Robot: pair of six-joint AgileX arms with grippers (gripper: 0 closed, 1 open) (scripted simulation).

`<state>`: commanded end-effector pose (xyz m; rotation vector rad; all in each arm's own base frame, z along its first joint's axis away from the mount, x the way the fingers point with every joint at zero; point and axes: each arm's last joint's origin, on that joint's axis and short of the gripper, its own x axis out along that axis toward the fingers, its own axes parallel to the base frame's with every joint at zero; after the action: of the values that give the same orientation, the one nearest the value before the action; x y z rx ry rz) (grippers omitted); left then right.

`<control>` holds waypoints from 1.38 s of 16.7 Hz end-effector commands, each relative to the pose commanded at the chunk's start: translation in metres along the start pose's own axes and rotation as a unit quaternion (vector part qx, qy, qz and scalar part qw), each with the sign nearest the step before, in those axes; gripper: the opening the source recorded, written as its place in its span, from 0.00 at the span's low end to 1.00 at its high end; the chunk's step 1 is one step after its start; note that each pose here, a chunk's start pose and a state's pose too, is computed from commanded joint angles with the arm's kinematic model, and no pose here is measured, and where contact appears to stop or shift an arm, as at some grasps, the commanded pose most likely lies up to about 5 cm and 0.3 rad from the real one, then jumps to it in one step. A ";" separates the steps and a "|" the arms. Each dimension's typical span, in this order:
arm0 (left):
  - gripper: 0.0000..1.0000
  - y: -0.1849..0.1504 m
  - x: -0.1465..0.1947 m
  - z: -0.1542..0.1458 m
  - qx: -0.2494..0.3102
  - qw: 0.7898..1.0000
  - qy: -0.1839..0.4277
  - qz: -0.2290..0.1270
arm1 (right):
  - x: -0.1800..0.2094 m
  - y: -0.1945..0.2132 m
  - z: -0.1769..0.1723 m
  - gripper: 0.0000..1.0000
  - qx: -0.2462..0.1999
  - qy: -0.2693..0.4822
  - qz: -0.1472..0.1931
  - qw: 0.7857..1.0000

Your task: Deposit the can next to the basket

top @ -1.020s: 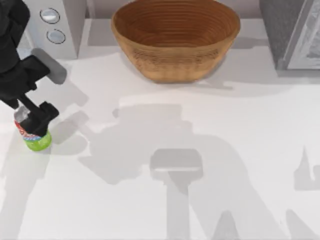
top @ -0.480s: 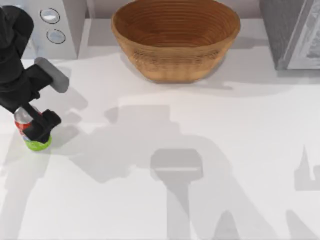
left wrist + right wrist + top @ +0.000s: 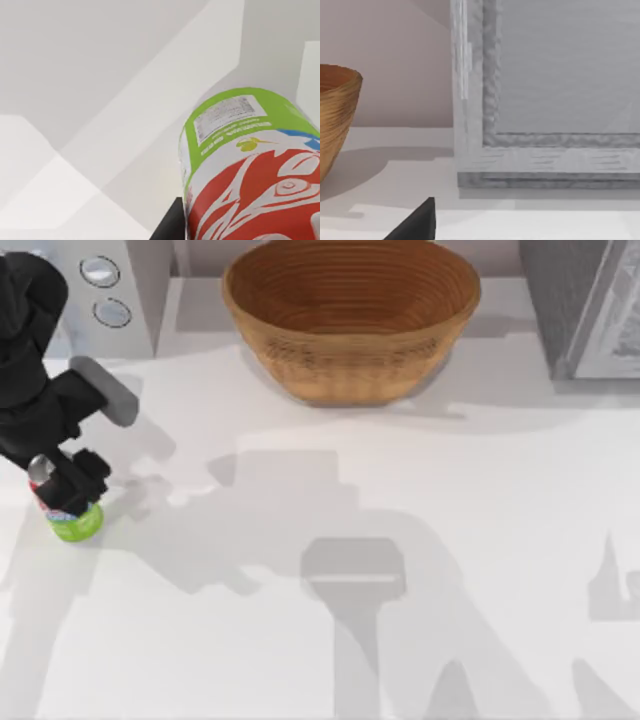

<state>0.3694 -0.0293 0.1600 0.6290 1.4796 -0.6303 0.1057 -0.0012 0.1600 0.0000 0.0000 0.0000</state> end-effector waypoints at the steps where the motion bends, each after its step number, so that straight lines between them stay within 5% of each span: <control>1: 0.17 0.000 0.000 0.000 0.000 1.000 0.000 0.000 | 0.000 0.000 0.000 1.00 0.000 0.000 0.000 1.000; 4: 0.00 0.000 0.000 0.000 0.000 1.000 0.000 0.000 | 0.000 0.000 0.000 1.00 0.000 0.000 0.000 1.000; 14: 0.00 -0.001 -0.004 0.002 -0.003 1.000 -0.005 0.002 | 0.000 0.000 0.000 1.00 0.000 0.000 0.000 1.000; 23: 0.00 -0.042 -0.102 0.087 -0.123 0.984 -0.124 0.019 | 0.000 0.000 0.000 1.00 0.000 0.000 0.000 1.000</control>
<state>0.4000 -0.1212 0.2616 0.3710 1.2824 -0.4669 0.1057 -0.0012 0.1600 0.0000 0.0000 0.0000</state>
